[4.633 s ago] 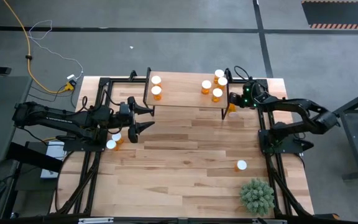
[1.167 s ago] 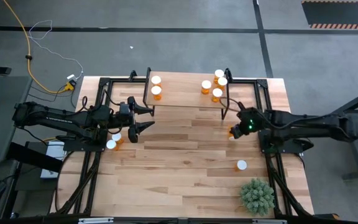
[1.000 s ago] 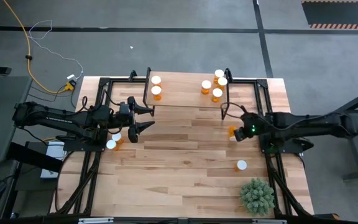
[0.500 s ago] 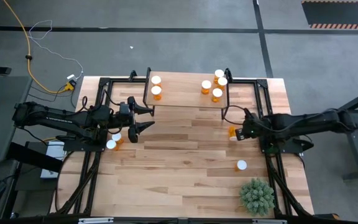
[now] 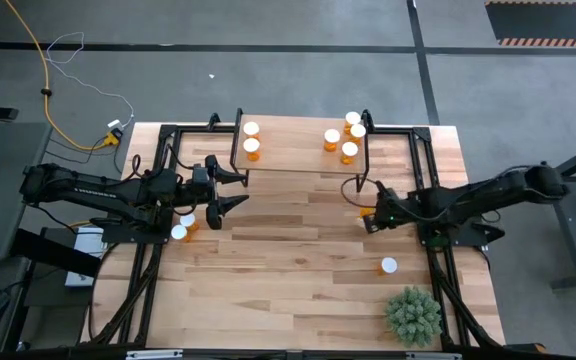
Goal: Pick and place medicine bottles onto shelf by color
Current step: Put the yellow pill bottle on the shelf
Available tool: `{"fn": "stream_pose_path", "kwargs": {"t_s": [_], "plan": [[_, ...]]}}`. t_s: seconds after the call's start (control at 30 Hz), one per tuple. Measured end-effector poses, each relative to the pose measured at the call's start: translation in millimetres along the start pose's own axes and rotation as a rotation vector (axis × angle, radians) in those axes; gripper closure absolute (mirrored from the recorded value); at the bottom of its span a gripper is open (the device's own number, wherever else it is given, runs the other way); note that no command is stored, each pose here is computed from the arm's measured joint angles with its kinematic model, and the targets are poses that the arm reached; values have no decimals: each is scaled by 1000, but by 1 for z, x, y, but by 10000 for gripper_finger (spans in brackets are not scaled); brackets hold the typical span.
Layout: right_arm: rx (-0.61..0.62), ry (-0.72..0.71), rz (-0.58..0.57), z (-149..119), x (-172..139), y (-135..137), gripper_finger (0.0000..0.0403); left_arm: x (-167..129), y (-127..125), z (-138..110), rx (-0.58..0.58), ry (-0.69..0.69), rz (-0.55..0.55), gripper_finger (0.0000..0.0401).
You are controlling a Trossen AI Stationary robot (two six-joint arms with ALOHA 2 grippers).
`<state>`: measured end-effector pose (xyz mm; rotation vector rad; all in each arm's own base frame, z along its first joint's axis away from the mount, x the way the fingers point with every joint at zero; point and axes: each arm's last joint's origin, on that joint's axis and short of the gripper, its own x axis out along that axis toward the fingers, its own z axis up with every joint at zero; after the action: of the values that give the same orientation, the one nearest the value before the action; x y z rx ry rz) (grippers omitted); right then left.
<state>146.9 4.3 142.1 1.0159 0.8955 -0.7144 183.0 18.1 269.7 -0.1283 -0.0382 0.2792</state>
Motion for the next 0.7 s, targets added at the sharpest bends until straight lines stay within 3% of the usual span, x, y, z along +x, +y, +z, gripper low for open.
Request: {"fn": "stream_pose_path", "kwargs": {"t_s": [0.23,0.43,0.53,0.7], "plan": [[-86,-47,261,-15,25,43,403,0,0,0,-1,0,0,139],[-326,-101,442,-19,23,98,403,0,0,0,-18,0,0,139],[-503,-108,399,-15,6,123,403,0,0,0,-18,0,0,139],[-675,-101,206,-2,-27,146,403,0,0,0,-18,0,0,139]]}}
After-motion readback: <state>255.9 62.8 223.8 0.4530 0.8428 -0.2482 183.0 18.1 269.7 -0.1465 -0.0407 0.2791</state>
